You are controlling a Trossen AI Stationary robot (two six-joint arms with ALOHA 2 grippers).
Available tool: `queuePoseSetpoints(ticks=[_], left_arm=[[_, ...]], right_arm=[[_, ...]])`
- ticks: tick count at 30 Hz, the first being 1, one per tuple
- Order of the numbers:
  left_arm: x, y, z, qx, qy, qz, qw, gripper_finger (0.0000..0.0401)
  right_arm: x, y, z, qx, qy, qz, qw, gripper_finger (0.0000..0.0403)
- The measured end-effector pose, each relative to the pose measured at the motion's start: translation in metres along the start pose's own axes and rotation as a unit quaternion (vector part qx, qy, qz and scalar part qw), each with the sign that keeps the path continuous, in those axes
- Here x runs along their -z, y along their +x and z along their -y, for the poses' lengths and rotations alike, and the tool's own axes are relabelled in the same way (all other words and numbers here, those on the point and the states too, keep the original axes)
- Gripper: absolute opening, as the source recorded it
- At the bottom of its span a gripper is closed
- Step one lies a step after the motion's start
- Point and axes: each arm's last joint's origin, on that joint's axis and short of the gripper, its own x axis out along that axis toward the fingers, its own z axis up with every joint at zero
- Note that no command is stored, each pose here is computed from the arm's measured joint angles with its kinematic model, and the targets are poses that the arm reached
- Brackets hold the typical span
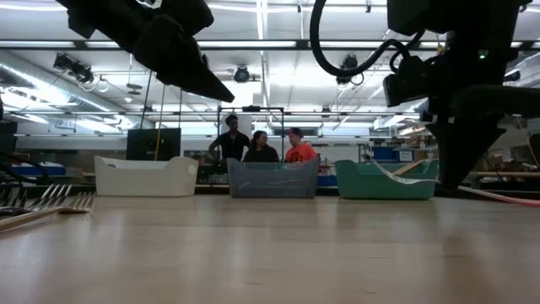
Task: Sort silverware by color (type)
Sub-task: Put the orange fork into the black bin
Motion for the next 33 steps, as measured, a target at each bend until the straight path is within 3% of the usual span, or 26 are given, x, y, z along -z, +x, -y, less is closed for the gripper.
queuePoseSetpoints(ticks=[10, 19, 26, 33], left_arm=[[-0.013, -0.025, -0.008, 0.0, -0.04, 0.041, 0.998, 0.0117], [-0.031, -0.062, -0.02, -0.016, -0.064, 0.118, 0.991, 0.0117], [-0.039, -0.09, -0.029, -0.016, -0.08, 0.17, 0.982, 0.0117], [-0.037, -0.108, -0.031, -0.014, -0.062, 0.174, 0.983, 0.0117]], right_arm=[[-0.01, 0.0, 0.017, 0.057, -0.102, 0.001, 0.993, 0.0011], [-0.036, -0.038, 0.026, 0.133, -0.167, 0.019, 0.977, 0.0011], [-0.055, -0.068, 0.024, 0.128, -0.208, 0.054, 0.968, 0.0012], [-0.073, -0.094, 0.026, 0.115, -0.217, 0.094, 0.965, 0.0012]])
